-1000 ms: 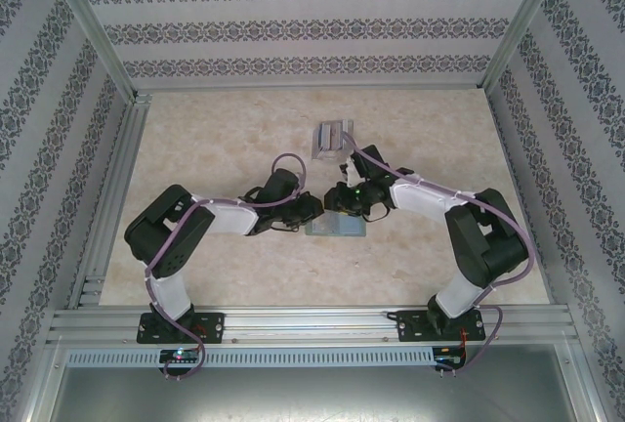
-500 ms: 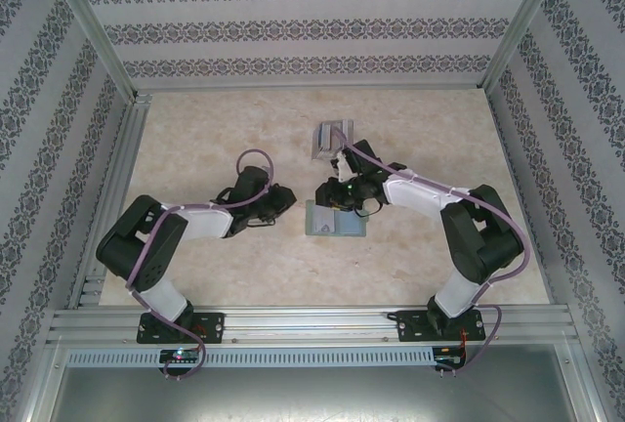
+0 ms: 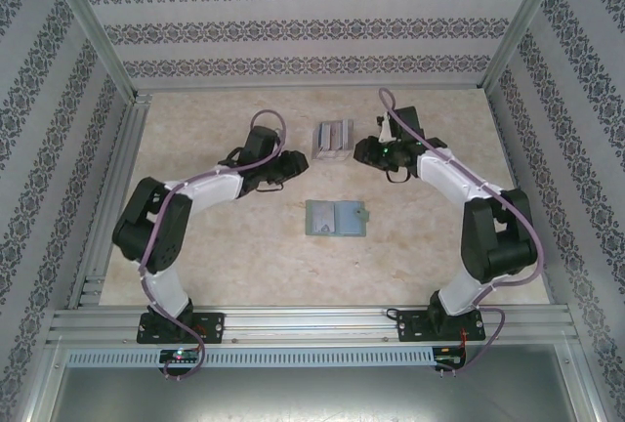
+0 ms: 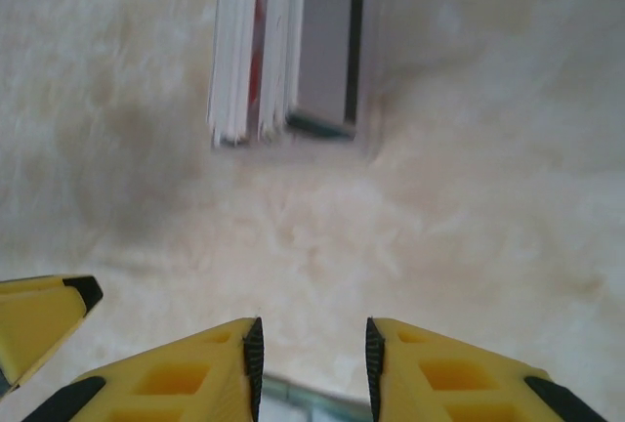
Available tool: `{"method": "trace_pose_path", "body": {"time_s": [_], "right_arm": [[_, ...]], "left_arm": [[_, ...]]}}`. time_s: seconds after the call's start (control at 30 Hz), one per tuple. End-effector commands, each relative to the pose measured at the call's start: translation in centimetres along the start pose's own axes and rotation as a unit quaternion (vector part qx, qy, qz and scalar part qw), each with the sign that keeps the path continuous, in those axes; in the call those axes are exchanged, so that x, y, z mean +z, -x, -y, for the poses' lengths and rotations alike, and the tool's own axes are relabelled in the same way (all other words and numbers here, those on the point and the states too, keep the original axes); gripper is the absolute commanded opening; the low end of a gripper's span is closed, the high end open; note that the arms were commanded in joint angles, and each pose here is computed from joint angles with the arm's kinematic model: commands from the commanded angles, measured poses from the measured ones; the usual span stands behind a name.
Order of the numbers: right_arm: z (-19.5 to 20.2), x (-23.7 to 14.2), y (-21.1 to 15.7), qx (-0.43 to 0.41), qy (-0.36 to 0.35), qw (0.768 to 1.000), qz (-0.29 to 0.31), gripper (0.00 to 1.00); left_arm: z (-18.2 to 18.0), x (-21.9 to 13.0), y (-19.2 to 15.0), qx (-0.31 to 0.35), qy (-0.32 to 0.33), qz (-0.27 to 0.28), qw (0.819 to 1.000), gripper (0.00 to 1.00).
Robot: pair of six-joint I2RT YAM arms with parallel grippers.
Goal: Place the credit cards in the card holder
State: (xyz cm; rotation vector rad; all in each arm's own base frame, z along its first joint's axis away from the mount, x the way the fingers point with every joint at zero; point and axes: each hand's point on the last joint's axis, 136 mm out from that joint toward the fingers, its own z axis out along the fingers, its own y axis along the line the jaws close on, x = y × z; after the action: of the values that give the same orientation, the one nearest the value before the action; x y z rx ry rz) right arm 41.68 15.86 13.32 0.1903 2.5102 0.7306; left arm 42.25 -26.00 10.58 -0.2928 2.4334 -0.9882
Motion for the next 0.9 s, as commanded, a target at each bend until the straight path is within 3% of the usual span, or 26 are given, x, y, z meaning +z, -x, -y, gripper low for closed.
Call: {"method": "trace_pose_path", "body": {"time_s": [0.0,0.3,0.87], "right_arm": [[1.0,1.3,2.6,-0.016,-0.024,1.000,0.011,0.37],[-0.4,5.6,6.2,0.004,0.005,1.000,0.005,0.38],[-1.5,9.9,6.4,0.011,0.021,0.999,-0.048,0.42]], "left_arm": [[-0.2,1.4,0.9,0.036,0.018,-0.037,0.998,0.39],[0.1,4.9,4.6,0.039,0.017,-0.056,0.997,0.44],[-0.7,8.8,4.5,0.024,0.003,-0.088,0.996,0.46]]}}
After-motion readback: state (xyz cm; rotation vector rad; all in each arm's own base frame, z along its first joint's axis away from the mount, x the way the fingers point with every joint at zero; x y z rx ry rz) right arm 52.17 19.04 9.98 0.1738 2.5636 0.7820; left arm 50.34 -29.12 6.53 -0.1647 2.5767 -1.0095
